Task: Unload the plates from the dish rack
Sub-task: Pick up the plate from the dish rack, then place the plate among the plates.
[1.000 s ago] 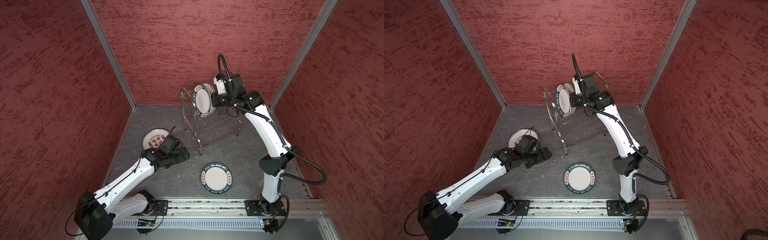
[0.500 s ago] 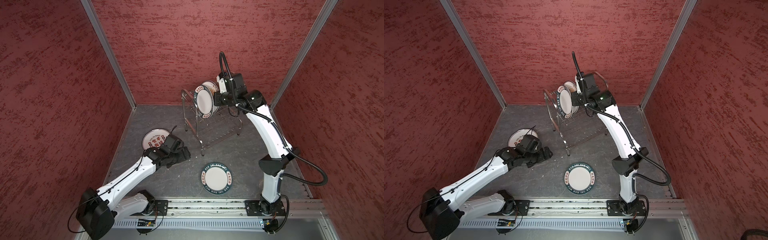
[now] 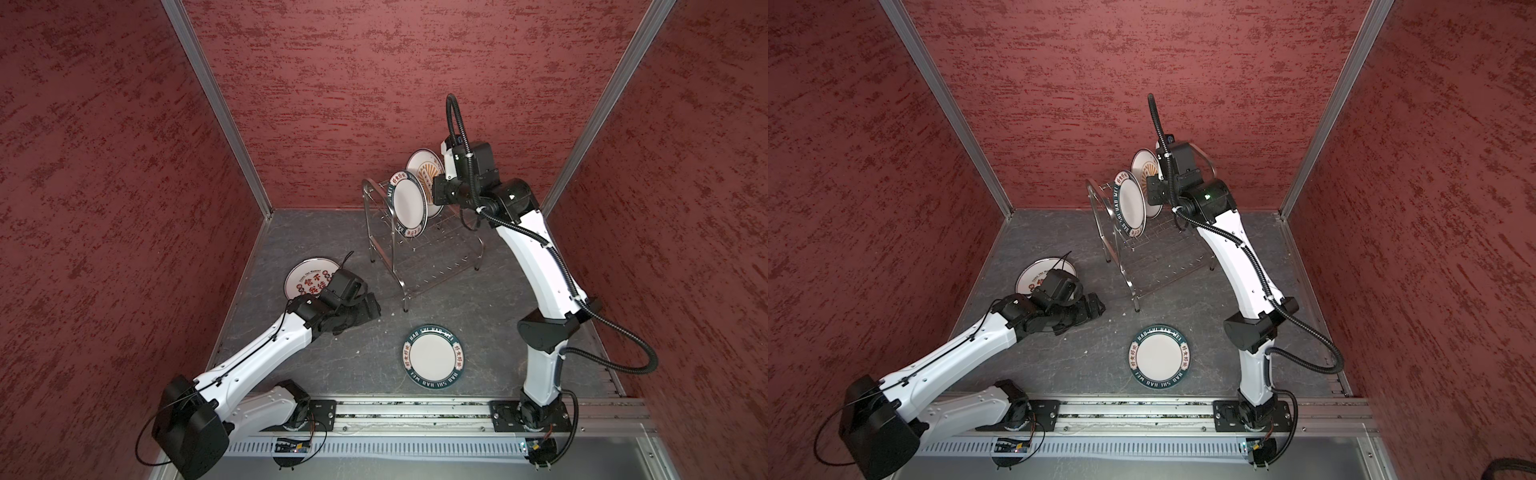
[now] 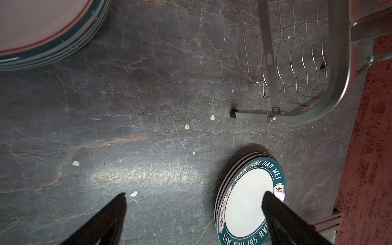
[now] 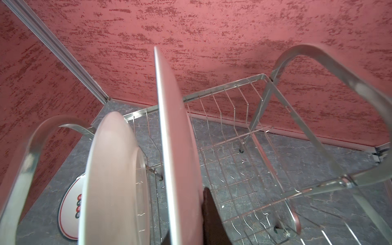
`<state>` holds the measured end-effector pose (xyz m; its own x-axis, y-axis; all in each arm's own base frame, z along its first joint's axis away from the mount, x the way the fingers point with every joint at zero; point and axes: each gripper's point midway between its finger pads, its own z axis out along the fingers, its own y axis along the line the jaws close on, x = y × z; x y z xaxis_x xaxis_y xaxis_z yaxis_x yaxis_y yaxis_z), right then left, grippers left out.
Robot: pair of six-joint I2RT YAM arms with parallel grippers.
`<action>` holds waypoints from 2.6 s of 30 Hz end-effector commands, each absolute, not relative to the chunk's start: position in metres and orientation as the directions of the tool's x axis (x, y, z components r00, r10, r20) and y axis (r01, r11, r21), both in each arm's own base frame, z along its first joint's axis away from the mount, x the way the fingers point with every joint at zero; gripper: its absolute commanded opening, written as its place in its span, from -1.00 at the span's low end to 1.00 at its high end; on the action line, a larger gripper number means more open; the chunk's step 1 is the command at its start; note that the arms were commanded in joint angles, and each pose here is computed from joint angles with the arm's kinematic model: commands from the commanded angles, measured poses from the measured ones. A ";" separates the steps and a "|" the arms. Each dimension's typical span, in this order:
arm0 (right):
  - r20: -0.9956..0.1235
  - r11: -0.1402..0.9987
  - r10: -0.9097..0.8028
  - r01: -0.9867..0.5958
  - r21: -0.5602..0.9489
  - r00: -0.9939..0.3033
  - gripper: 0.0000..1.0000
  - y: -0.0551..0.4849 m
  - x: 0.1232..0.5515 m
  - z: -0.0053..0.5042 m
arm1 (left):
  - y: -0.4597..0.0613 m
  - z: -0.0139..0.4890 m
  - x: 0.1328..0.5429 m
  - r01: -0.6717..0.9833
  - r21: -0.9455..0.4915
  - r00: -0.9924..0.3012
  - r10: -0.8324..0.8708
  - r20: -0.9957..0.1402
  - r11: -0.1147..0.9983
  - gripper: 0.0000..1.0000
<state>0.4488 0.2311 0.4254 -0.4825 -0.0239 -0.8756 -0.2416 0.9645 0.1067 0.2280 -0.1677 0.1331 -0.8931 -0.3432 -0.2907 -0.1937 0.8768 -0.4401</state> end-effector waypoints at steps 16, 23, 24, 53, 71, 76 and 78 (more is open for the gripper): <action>-0.993 0.998 0.029 0.050 0.024 -0.117 -1.00 0.114 0.370 0.565 | -0.160 0.154 0.238 -0.160 -0.467 -0.831 -0.374 -0.412 0.870 0.99; -0.984 0.978 0.118 0.189 0.092 -0.132 -1.00 0.056 0.308 0.531 | -0.175 0.160 0.240 -0.112 -0.487 -0.839 -0.345 -0.420 0.866 0.99; -0.977 0.971 0.147 0.209 0.113 -0.157 -1.00 0.050 0.301 0.520 | -0.178 0.160 0.240 -0.105 -0.490 -0.842 -0.339 -0.419 0.866 0.99; -0.416 0.567 0.316 -0.183 0.803 -0.853 -1.00 0.206 0.208 0.259 | -0.270 0.172 0.233 0.115 -0.719 -0.900 -0.233 -0.367 0.685 0.96; -0.344 0.402 0.247 -0.227 0.887 -0.906 -1.00 0.237 0.201 0.245 | -0.302 0.198 0.225 0.214 -0.817 -0.919 -0.174 -0.354 0.535 0.49; -0.338 0.397 0.242 -0.225 0.890 -0.910 -1.00 0.239 0.203 0.241 | -0.309 0.205 0.215 0.242 -0.833 -0.926 -0.138 -0.351 0.497 0.10; -0.336 0.397 0.240 -0.224 0.890 -0.911 -1.00 0.240 0.204 0.239 | -0.311 0.206 0.212 0.246 -0.840 -0.929 -0.129 -0.346 0.484 -0.04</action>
<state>0.2008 0.2336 0.2206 -0.9242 0.2382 -0.2986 -0.1644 0.4577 0.8738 0.2216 -0.3025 0.1957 -0.9276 -0.1711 -0.3322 0.1937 0.5399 -0.8191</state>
